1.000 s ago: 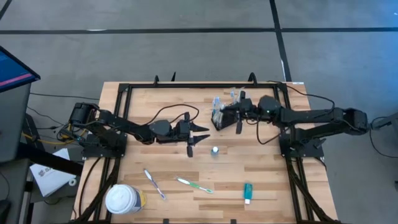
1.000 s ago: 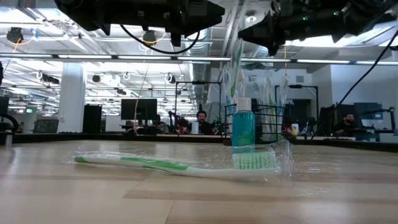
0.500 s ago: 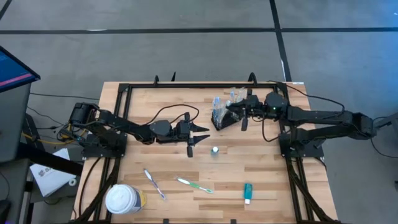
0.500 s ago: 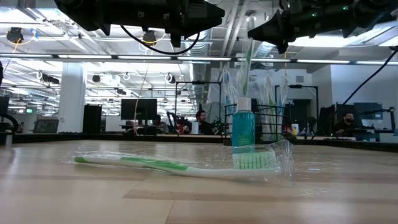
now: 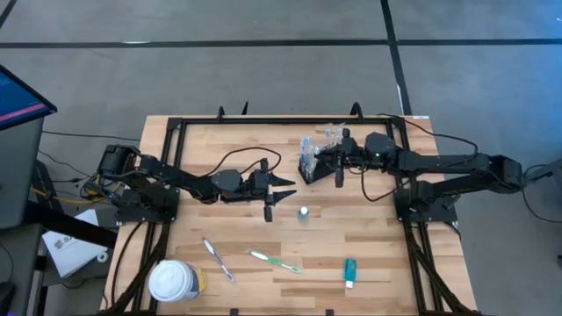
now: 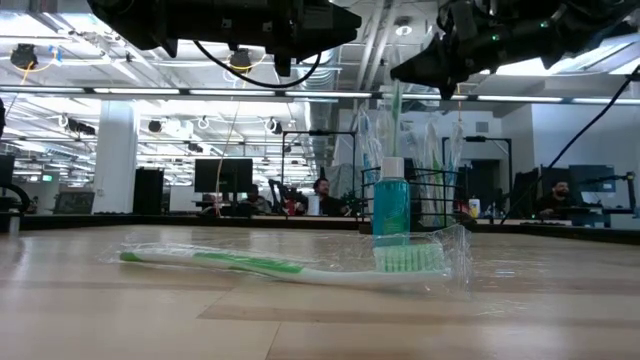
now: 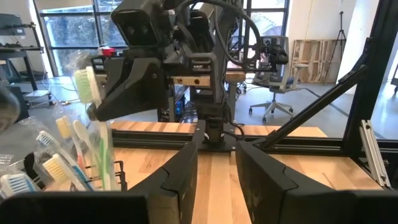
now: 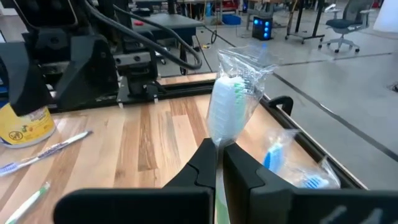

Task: Pick & Place toothbrushing station
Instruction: Put the green toothbrush into the mesh organizer

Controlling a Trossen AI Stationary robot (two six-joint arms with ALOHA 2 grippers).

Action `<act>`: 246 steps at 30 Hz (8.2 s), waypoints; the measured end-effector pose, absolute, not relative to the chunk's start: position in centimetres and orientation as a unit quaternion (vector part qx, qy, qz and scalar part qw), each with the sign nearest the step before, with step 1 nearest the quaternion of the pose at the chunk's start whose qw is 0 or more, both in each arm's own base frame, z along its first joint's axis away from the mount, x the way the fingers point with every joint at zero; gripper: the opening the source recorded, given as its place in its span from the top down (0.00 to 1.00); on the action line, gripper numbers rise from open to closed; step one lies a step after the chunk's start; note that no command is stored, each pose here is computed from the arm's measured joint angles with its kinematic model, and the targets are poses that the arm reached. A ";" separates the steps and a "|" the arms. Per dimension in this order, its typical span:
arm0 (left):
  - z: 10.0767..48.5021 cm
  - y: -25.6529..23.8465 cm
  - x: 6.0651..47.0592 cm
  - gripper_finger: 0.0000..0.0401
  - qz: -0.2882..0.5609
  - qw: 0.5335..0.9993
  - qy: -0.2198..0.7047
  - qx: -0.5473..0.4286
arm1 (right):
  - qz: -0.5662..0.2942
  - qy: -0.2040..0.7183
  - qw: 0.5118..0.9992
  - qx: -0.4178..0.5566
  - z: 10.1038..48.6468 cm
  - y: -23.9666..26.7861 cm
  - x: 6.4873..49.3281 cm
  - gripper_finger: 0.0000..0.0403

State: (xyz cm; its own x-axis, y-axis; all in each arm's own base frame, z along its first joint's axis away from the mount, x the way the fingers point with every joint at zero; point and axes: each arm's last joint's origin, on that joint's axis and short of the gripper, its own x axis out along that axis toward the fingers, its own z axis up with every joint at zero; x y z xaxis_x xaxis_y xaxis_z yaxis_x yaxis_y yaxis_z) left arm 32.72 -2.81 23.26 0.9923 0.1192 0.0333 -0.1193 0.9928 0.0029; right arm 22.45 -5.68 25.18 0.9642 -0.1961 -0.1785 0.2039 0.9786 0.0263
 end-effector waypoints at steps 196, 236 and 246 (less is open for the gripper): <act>14.2 -16.7 34.1 0.74 -0.124 0.947 0.296 -0.014 | -0.044 0.136 0.989 0.039 19.6 -3.3 21.6 0.59; 10.3 -16.6 34.4 0.89 -0.121 0.927 0.354 -0.014 | -0.044 0.138 0.988 0.044 19.6 -3.3 21.6 0.61; 10.3 -16.5 34.4 1.00 -0.102 0.932 0.348 -0.006 | -0.044 0.139 0.988 0.044 19.6 -3.3 21.6 0.61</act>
